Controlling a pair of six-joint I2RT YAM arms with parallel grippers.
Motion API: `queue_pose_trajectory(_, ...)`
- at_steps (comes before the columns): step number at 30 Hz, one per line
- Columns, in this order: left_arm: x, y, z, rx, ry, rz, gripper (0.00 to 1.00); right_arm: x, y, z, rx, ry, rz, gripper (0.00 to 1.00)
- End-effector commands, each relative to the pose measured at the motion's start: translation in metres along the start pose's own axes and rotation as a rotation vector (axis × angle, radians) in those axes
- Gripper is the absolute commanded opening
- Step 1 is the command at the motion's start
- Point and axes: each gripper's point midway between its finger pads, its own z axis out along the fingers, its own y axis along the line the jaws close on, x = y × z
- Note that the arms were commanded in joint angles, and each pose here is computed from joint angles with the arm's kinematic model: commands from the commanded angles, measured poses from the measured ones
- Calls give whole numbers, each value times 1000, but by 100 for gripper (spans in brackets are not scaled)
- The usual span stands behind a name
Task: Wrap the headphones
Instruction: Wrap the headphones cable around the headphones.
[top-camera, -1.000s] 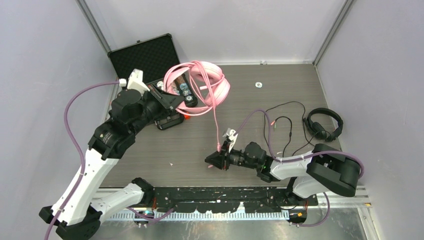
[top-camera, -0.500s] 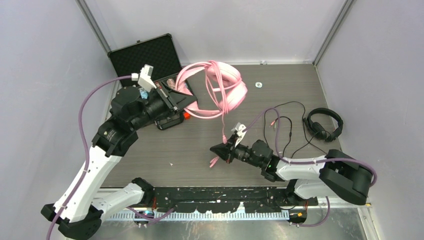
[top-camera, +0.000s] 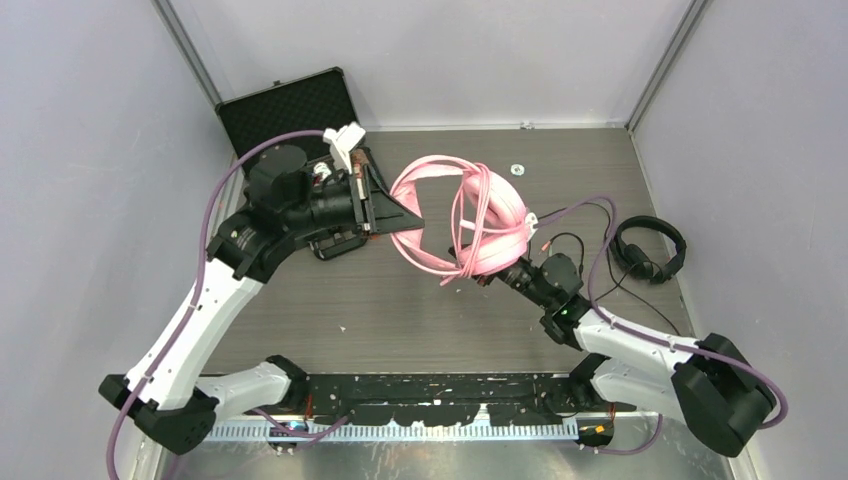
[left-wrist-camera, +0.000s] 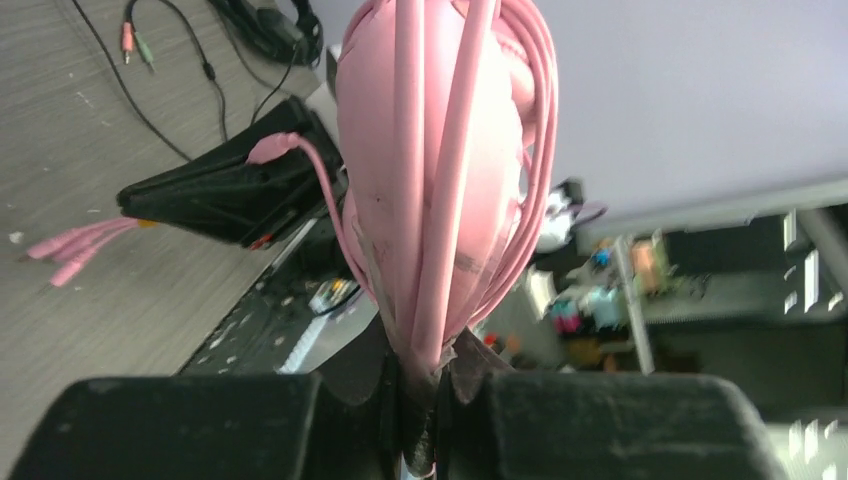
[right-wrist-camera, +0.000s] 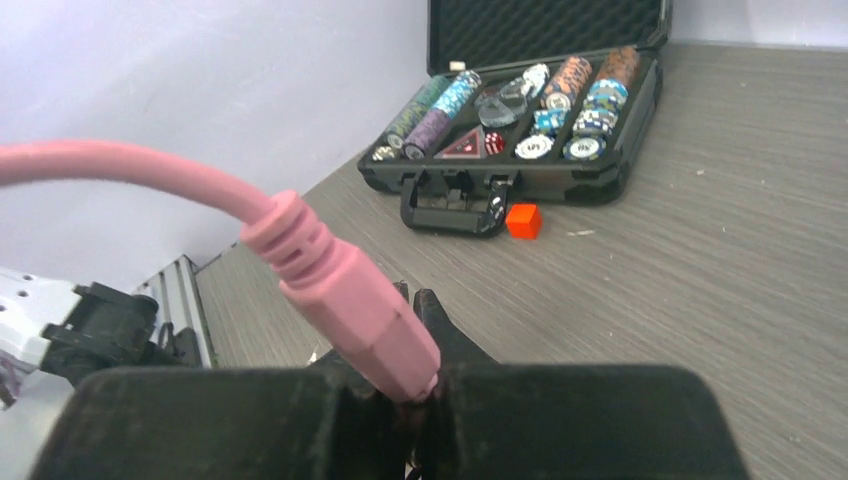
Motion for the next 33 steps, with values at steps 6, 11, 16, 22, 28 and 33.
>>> queue_pose_trajectory(6, 55, -16, -32, 160, 420, 354, 0, -34, 36, -6, -143, -1, 168, 1)
queue_pose_trajectory(11, 69, 9, -44, 119, 535, 499, 0, -36, 44, -19, -134, 27, 227, 1)
queue_pose_trajectory(16, 67, 61, -42, -73, 605, 695, 0, -38, 54, -28, -122, 113, 269, 1)
queue_pose_trajectory(22, 37, 131, -51, -361, 708, 963, 0, -26, 65, -39, -106, 269, 377, 0)
queue_pose_trajectory(28, -3, 152, -47, -480, 694, 1300, 0, -19, 97, -52, -201, 426, 561, 1)
queue_pose_trajectory(33, -24, 148, -41, -512, 651, 1500, 0, -11, 99, -59, -178, 499, 612, 1)
